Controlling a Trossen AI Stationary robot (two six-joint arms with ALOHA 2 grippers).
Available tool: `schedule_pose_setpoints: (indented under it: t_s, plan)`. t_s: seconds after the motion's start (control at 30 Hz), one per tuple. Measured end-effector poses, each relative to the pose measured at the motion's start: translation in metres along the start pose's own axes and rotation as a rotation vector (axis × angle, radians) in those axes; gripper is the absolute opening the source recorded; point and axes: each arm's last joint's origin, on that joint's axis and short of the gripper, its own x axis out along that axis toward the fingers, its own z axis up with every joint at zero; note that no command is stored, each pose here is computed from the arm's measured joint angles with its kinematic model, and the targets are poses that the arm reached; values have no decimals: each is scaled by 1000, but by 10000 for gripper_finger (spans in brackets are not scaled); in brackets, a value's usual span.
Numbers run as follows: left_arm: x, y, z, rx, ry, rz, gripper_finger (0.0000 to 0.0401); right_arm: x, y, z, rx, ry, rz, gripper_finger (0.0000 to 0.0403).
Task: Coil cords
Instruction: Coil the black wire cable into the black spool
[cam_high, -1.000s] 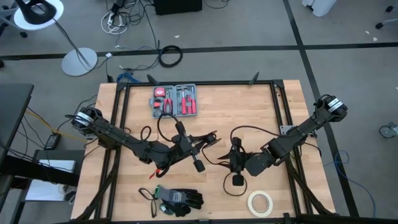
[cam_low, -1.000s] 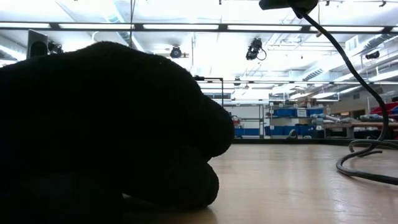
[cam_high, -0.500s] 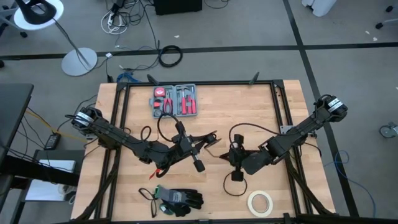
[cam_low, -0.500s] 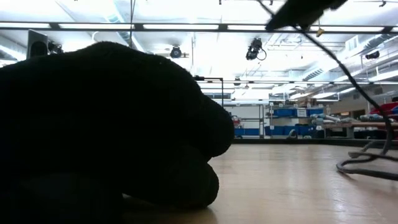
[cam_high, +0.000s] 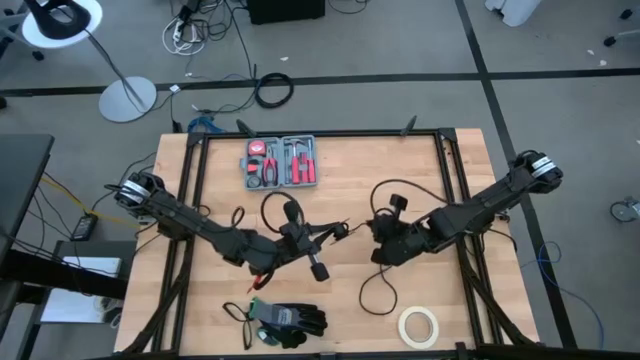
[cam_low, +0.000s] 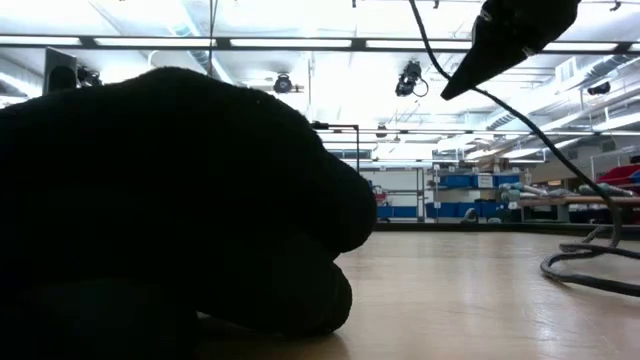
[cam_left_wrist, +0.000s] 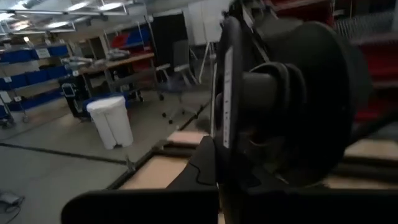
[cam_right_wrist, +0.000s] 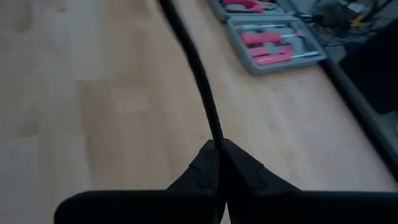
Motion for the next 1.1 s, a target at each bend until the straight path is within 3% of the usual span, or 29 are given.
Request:
schedule_pose_setpoints:
  t_s: [0.2, 0.43, 0.7, 1.1]
  plan:
    - [-1, 0, -13, 39, 99, 24, 0, -22, -26, 2, 61, -51, -65, 6]
    - [-2, 1, -22, 72, 162, 43, 0, -50, -40, 9, 155, -191, -40, 6]
    - [-4, 4, -32, 126, 228, 109, 0, -72, -32, 22, 162, -359, 55, 6]
    - [-2, 8, -37, 107, 262, 130, 0, -95, -13, 46, 127, -595, 170, 6]
